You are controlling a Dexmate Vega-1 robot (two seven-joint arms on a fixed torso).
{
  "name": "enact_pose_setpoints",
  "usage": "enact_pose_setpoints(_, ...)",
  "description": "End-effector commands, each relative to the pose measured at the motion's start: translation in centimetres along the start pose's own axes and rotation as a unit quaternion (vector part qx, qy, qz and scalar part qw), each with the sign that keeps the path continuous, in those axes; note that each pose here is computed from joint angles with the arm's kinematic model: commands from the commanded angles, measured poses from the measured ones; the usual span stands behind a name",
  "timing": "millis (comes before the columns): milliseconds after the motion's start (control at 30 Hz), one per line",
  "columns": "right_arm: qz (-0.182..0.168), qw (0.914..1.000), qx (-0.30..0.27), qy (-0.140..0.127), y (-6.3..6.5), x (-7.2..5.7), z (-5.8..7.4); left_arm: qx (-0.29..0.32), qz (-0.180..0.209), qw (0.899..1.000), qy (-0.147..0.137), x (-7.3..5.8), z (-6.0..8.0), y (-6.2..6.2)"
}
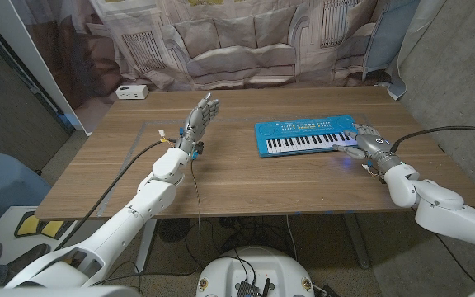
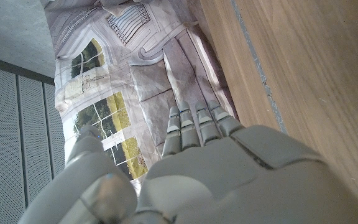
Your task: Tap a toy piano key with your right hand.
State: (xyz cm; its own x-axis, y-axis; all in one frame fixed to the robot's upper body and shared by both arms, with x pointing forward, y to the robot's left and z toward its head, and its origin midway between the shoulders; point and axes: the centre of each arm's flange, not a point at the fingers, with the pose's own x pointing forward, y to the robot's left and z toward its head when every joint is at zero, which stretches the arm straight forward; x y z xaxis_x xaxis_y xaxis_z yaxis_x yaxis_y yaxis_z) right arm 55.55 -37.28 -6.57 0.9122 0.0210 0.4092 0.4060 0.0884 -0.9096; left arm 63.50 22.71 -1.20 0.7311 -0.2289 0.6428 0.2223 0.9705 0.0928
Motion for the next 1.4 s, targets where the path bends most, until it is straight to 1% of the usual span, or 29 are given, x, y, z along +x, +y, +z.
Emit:
enact_pose_setpoints(33, -0.006, 0.9999, 0.011, 0.002, 0.04, -0.09, -0.06, 0.0, 0.0, 1.0, -0.001, 0.01, 0.13, 0.13)
enact_pose_setpoints(400, -0.014, 0.9997, 0.018, 0.001, 0.07, -0.28, -0.09, -0.002, -0.001, 1.0, 0.0, -0.19, -0.03, 0.11)
enact_pose_setpoints(700, -0.02, 0.9996, 0.022, 0.002, -0.06, -0.59, -0.1, 0.0, -0.002, 1.0, -0.002, -0.33, 0.19, 0.01)
enact_pose_setpoints(1133, -0.04, 0.9982, 0.044, -0.007, -0.42, -0.83, -0.07, 0.001, -0.001, 1.0, -0.003, -0.71, 0.41, 0.0)
enact_pose_setpoints(1267, -0.058, 0.9967, 0.057, -0.01, -0.56, -0.94, -0.05, 0.002, -0.002, 1.0, -0.003, -0.8, 0.45, 0.0)
enact_pose_setpoints(1400, -0.064, 0.9955, 0.069, -0.01, -0.7, -0.93, 0.07, 0.001, -0.002, 1.0, -0.002, -0.82, 0.45, 0.01)
